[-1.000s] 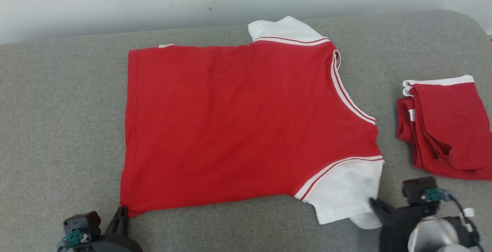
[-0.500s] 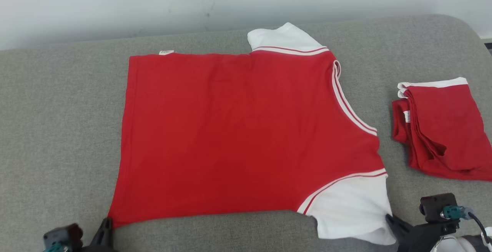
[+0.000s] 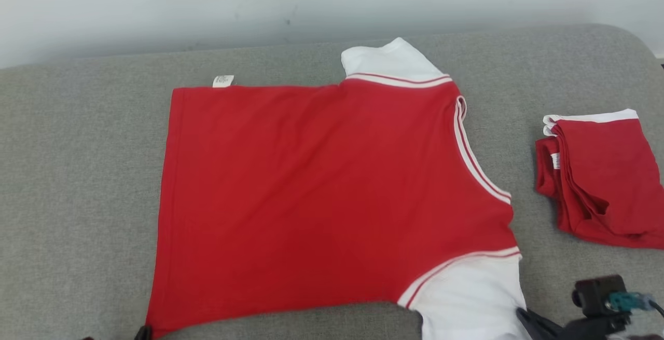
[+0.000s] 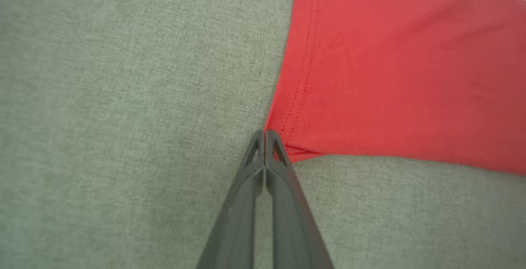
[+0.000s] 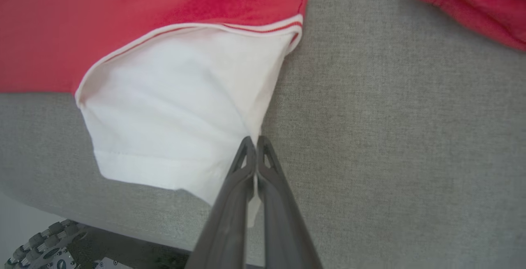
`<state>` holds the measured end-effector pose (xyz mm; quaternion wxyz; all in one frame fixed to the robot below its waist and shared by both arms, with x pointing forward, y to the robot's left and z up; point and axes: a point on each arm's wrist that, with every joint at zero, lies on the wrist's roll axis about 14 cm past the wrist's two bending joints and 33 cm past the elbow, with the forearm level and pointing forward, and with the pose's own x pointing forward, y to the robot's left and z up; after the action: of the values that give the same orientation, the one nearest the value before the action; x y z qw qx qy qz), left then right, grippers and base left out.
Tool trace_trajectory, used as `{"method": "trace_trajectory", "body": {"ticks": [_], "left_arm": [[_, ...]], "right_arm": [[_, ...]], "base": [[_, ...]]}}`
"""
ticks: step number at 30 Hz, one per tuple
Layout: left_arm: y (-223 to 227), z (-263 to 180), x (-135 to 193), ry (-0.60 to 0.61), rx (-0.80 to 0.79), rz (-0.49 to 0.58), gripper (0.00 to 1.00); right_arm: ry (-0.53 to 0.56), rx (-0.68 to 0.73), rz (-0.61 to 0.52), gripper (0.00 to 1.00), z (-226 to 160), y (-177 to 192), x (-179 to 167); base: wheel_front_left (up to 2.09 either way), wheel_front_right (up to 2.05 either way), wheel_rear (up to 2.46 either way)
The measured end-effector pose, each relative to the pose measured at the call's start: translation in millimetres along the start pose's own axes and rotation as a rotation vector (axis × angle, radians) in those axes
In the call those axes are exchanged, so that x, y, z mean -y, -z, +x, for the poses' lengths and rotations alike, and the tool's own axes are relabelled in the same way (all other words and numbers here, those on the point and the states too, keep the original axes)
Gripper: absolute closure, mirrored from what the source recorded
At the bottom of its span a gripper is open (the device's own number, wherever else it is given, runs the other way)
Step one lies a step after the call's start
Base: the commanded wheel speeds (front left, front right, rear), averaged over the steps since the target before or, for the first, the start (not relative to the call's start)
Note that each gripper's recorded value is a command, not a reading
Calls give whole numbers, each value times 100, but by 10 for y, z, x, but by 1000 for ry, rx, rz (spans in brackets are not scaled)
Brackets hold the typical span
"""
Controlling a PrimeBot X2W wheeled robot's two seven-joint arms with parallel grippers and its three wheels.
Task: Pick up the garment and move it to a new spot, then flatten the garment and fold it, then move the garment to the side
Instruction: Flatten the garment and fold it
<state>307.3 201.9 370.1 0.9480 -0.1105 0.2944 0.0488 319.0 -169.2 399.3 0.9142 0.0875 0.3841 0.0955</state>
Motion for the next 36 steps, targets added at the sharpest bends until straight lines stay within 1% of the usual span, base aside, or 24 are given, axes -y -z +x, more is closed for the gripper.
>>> {"method": "trace_trajectory", "body": {"ticks": [4, 7, 10, 15, 19, 23, 26, 30, 36], "left_arm": [[-47, -101, -130, -27, 17, -3, 100], [-53, -184, -201, -39, 23, -6, 100], [-91, -233, -165, -25, 35, -14, 100], [-150, -265, -108, -6, 47, -13, 100], [-269, -250, -29, 19, 76, -6, 100], [-483, -160, 169, 84, 118, 7, 100], [-713, -58, 314, 123, 166, 25, 100], [-986, 61, 417, 143, 222, 59, 100], [-1078, 214, 435, 131, 222, 107, 100]], "right_arm": [[6, -31, 23, 100, -109, 109, 65], [-11, -17, 48, 100, -186, 77, 41], [-16, 2, 65, 100, -274, 27, 59], [-4, 34, 41, 100, -354, -80, 111], [-30, 124, 21, 100, -352, -368, 25], [-68, 218, -1, 100, -312, -715, -83], [-82, 230, -14, 100, -253, -809, -107], [-97, 240, -32, 100, -135, -972, -130], [-137, 229, -50, 100, 58, -1144, -169]], "base": [[0, 0, 0], [0, 0, 0], [0, 0, 0], [0, 0, 0], [0, 0, 0], [0, 0, 0], [0, 0, 0], [0, 0, 0], [0, 0, 0]]}}
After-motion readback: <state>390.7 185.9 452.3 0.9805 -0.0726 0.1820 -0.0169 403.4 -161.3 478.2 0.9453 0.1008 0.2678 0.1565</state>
